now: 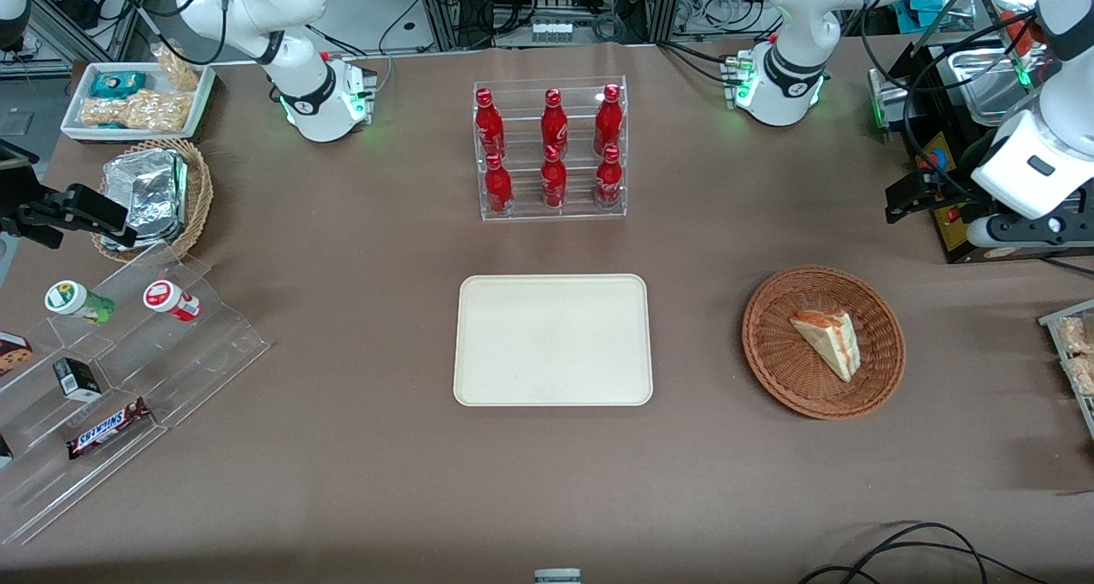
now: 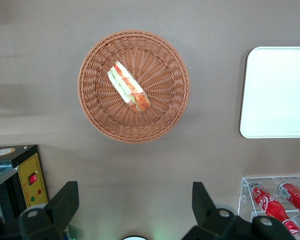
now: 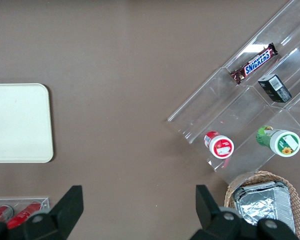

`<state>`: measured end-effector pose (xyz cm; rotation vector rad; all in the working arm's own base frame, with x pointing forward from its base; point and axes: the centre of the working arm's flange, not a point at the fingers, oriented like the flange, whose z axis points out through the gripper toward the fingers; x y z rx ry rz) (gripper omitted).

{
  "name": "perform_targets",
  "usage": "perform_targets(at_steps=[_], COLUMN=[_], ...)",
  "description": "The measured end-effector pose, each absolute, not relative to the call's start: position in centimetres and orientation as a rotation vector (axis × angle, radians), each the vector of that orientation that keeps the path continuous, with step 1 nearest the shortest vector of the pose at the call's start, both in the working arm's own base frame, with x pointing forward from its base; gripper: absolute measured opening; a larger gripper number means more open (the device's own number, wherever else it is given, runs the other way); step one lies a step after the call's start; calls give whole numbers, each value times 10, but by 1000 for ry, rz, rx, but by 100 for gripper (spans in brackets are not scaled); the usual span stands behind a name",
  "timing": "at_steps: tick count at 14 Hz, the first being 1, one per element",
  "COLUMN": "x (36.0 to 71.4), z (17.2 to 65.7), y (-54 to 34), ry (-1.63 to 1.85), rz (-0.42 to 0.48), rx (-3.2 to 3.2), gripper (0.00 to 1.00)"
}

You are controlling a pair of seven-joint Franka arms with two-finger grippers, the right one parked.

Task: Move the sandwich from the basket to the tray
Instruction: 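Move the left gripper from rest toward the wicker basket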

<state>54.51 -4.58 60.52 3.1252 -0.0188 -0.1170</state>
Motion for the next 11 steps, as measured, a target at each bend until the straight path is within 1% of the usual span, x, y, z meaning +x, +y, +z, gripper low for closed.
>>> perform_targets(at_steps=[3,6,8,11], x=[545,542,540,534], z=[608,606,605,595], y=[-46,-47,-49,-48], ry=[-20,-26,-34,-35], rz=[-110,-148,-181,-288], rx=[3125,3125,3125,3122], gripper=[100,100,100,100])
